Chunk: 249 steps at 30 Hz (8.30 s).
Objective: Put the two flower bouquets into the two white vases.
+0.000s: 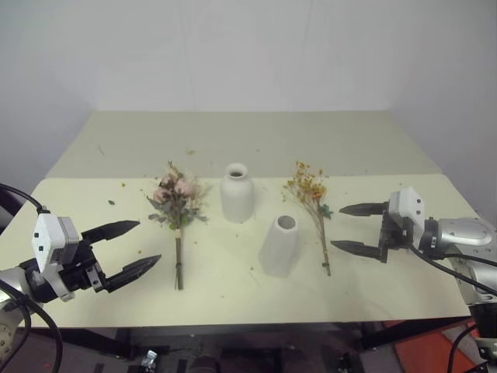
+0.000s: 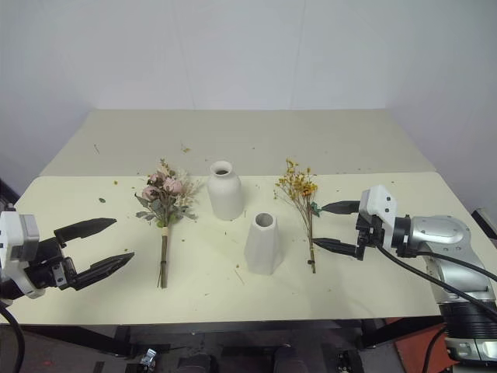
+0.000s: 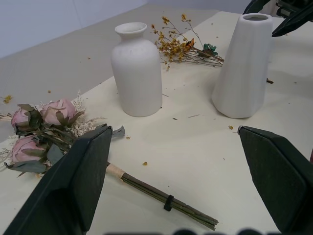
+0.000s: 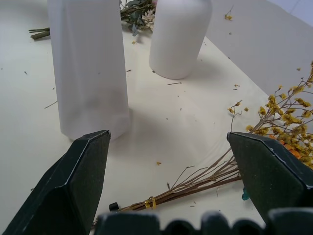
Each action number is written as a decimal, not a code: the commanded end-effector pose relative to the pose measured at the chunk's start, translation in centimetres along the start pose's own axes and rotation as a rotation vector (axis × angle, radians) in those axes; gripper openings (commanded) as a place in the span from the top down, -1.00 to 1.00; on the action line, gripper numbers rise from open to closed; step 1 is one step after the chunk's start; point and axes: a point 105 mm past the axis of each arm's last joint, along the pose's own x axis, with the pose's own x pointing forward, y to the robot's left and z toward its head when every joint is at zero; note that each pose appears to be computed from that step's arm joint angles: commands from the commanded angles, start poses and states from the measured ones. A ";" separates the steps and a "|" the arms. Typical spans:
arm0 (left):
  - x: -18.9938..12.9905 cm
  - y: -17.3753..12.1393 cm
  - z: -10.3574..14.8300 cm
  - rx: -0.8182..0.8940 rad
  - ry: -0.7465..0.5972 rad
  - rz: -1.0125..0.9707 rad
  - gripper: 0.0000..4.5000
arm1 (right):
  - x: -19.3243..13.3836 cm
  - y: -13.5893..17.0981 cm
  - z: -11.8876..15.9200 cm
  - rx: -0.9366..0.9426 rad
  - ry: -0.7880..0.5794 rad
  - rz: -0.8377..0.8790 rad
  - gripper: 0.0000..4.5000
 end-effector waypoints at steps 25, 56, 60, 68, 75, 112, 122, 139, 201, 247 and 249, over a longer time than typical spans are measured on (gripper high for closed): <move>1.4 0.6 5.2 0.097 -0.110 -0.091 -0.99 | 1.0 -3.5 1.5 0.073 0.068 -0.162 -1.00; 5.4 1.9 7.7 0.178 -0.112 -0.306 -1.00 | 8.8 -5.4 -4.3 0.584 0.790 -0.197 -0.73; 5.2 1.9 7.6 0.182 -0.109 -0.296 -1.00 | 8.8 -5.9 -4.3 0.583 0.784 -0.208 -0.12; 5.0 2.0 7.5 0.184 -0.108 -0.279 -1.00 | 8.1 -8.4 -3.0 0.644 0.689 -0.361 0.98; 5.0 2.4 7.5 0.181 -0.112 -0.268 -1.00 | 7.0 -12.8 0.7 0.715 0.356 -0.582 0.98; 4.5 5.2 7.8 0.061 -0.023 0.023 -1.00 | 17.7 -6.5 21.0 0.352 -0.679 -0.159 0.98; 4.2 5.0 7.7 0.069 -0.013 0.031 -1.00 | 20.1 -5.2 18.6 0.352 -0.598 -0.143 0.98; 4.2 4.6 7.5 0.074 -0.005 0.023 -1.00 | 19.1 -5.1 16.8 0.270 -0.534 -0.139 0.22; 8.3 7.3 -7.3 -0.479 0.856 0.508 0.26 | 5.7 -2.1 10.5 -0.158 -0.171 0.285 -1.00; 11.4 -0.7 16.1 -0.223 -0.531 -0.307 0.95 | 0.5 -4.0 5.6 0.019 -0.071 0.108 -1.00; 12.5 -1.1 15.7 -0.227 -0.534 -0.349 0.95 | 0.5 -4.0 5.6 0.023 -0.074 0.101 -1.00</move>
